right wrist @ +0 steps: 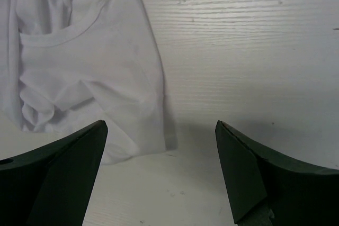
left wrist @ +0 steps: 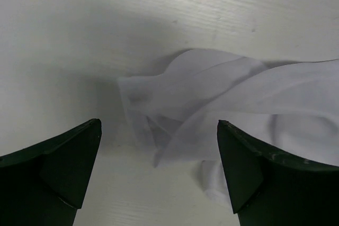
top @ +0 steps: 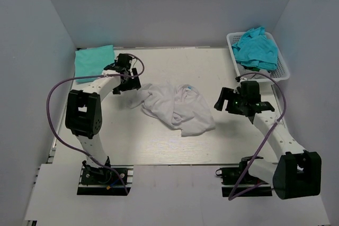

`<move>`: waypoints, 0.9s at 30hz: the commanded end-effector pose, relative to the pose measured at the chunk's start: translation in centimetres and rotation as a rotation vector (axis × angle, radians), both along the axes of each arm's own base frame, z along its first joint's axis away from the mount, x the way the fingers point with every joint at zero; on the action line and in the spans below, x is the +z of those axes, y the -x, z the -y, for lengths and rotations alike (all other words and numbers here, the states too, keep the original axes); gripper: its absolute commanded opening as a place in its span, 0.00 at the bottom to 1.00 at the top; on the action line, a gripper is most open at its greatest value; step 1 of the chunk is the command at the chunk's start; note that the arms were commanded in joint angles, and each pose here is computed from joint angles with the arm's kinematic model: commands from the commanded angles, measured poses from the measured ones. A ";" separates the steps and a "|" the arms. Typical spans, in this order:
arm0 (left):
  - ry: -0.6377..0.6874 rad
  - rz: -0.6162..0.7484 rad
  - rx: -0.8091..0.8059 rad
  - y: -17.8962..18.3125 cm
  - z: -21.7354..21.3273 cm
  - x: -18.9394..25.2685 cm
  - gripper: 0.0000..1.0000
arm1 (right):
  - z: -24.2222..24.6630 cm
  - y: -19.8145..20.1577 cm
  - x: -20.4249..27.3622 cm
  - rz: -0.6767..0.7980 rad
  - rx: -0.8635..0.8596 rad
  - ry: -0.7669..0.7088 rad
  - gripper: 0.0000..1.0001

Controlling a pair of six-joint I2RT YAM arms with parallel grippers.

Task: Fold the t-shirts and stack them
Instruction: Flatten out the tshirt

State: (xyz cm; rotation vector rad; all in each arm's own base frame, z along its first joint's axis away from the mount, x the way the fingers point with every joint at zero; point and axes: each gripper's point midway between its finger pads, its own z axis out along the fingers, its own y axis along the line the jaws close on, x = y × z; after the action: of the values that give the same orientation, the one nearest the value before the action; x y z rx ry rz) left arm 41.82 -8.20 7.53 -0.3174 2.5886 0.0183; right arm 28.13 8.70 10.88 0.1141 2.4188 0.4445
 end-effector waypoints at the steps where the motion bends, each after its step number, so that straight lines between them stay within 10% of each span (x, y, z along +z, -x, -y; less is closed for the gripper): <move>1: -0.077 0.027 0.107 1.5 -2.5 1.1 1.00 | -1.7 0.6 -0.5 -0.018 0.090 0.010 0.88; 10: -0.050 -0.033 0.093 0.0 -1.7 -2.4 0.95 | -3.5 -1.1 -2.5 -0.062 0.143 0.179 0.90; 17: -0.007 0.012 0.051 -1.6 -0.6 -3.2 0.45 | -7.1 -6.5 -1.0 0.035 0.184 0.206 0.90; 19: 0.014 0.019 0.007 -1.7 0.0 -3.3 0.05 | -8.0 -8.9 -0.8 0.061 0.205 0.243 0.90; 27: 0.027 0.105 -0.031 -1.4 0.4 -1.2 0.00 | -13.6 -15.6 -0.2 0.266 0.444 0.281 0.90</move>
State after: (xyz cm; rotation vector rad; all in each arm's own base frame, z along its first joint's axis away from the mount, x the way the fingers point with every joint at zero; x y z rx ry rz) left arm 42.33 -7.74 2.56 -0.3151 2.6039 0.0449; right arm 39.92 19.92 8.37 -0.4576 2.3661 0.2614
